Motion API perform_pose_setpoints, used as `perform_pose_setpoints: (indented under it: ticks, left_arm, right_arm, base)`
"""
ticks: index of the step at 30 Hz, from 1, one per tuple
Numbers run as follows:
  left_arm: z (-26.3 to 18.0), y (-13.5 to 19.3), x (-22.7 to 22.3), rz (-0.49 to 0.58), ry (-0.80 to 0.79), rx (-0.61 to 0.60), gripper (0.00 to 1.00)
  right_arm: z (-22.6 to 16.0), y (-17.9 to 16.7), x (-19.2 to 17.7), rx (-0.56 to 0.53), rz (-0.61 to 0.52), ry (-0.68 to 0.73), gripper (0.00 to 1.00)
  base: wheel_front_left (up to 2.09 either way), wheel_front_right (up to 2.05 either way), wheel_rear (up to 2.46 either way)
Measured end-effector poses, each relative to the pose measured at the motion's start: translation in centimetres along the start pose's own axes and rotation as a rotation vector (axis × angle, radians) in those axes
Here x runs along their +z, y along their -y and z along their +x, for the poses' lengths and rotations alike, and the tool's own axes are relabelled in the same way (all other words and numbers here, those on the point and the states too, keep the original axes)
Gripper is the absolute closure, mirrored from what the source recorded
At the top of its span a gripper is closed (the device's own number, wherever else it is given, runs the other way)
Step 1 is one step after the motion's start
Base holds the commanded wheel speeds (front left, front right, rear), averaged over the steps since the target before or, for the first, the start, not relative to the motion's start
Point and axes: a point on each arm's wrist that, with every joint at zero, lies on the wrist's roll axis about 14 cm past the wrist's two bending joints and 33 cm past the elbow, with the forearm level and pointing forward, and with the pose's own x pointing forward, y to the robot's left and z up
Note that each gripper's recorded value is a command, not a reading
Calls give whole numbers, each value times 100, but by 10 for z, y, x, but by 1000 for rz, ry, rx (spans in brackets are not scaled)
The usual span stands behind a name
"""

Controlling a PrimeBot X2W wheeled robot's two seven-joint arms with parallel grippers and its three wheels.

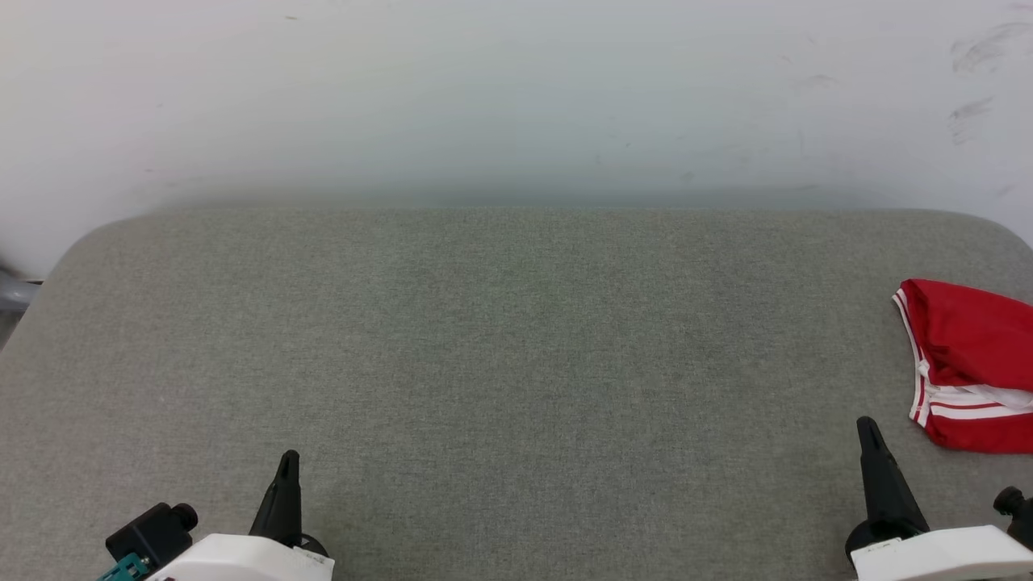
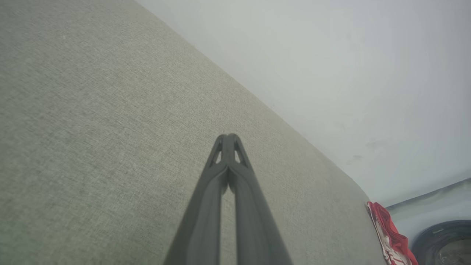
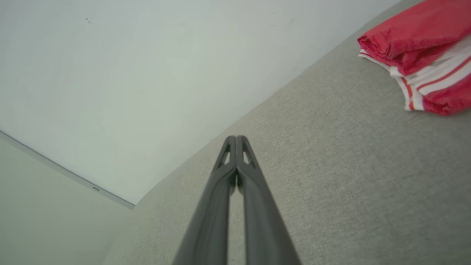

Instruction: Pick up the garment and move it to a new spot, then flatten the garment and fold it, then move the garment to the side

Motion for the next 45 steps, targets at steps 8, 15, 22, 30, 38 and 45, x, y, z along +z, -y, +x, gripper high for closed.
perform_pose_setpoints:
  ticks: [8, 15, 22, 30, 38, 45]
  left_arm:
    - [5, 0, 1, -113, -8, 2, 100]
    - [9, 3, 2, -209, -15, -5, 100]
    - [13, 5, 3, -296, -20, -13, 100]
    - [16, 6, 5, -389, -23, -20, 100]
    - [20, 9, 6, -485, -28, -33, 100]
    - [23, 13, 8, -553, -31, -49, 100]
  right_arm:
    - [5, 1, 1, -8, 104, -4, 100]
    - [8, 2, 0, -16, 189, -11, 100]
    - [11, 3, 0, -23, 268, -18, 100]
    - [14, 3, 1, -25, 354, -19, 100]
    - [19, 2, 1, -24, 442, -24, 100]
    - [22, 1, 3, -21, 507, -26, 100]
  base:
    - [0, 0, 0]
    - [0, 0, 0]
    - [0, 0, 0]
    - [0, 0, 0]
    - [0, 0, 0]
    - [0, 0, 0]
